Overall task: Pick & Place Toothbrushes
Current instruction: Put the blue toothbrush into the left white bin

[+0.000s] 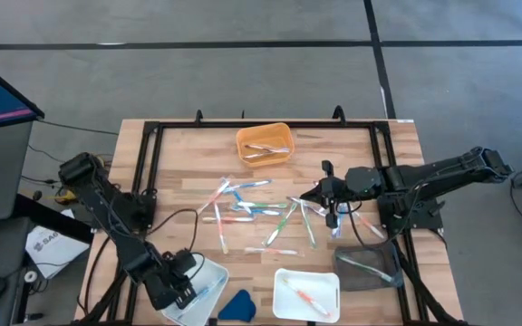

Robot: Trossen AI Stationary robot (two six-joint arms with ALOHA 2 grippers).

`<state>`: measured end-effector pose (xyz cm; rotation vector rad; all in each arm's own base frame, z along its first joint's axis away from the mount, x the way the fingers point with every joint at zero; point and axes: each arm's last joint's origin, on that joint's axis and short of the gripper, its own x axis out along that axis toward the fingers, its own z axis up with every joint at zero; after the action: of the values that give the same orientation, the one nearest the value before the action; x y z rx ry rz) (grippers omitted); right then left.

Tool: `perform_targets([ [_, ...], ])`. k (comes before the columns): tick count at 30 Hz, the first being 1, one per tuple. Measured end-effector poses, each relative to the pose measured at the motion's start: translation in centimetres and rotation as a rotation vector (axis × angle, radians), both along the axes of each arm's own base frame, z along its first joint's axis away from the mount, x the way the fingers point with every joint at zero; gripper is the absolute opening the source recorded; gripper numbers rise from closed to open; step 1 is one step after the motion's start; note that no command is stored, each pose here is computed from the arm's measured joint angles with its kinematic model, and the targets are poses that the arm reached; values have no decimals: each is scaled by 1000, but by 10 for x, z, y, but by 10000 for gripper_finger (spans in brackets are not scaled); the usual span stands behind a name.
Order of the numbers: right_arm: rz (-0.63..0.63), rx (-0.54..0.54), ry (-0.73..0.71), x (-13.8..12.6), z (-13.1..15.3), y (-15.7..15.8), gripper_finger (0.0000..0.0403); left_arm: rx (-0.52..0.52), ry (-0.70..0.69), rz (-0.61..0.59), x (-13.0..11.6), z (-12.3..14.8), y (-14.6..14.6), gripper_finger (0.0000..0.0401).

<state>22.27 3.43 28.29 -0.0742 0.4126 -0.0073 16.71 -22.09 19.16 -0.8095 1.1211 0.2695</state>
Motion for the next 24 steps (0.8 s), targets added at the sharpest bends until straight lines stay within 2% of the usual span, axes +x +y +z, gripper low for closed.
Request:
perform_targets([
  [3, 0, 0, 0, 0, 0, 0, 1, -55, -74, -21, -2, 14, -1, 1],
  [7, 0, -1, 4, 0, 0, 0, 1, -192, -170, -89, -2, 27, -15, 1],
  [11, 0, -1, 4, 0, 0, 0, 1, -265, -213, -108, 1, 25, -28, 1],
  [20, 0, -1, 8, 0, -1, 0, 1, -280, 9, -95, 7, -22, -45, 1],
  [24, 1, -1, 8, 0, -1, 0, 1, -285, 58, -110, 7, -31, -48, 0],
])
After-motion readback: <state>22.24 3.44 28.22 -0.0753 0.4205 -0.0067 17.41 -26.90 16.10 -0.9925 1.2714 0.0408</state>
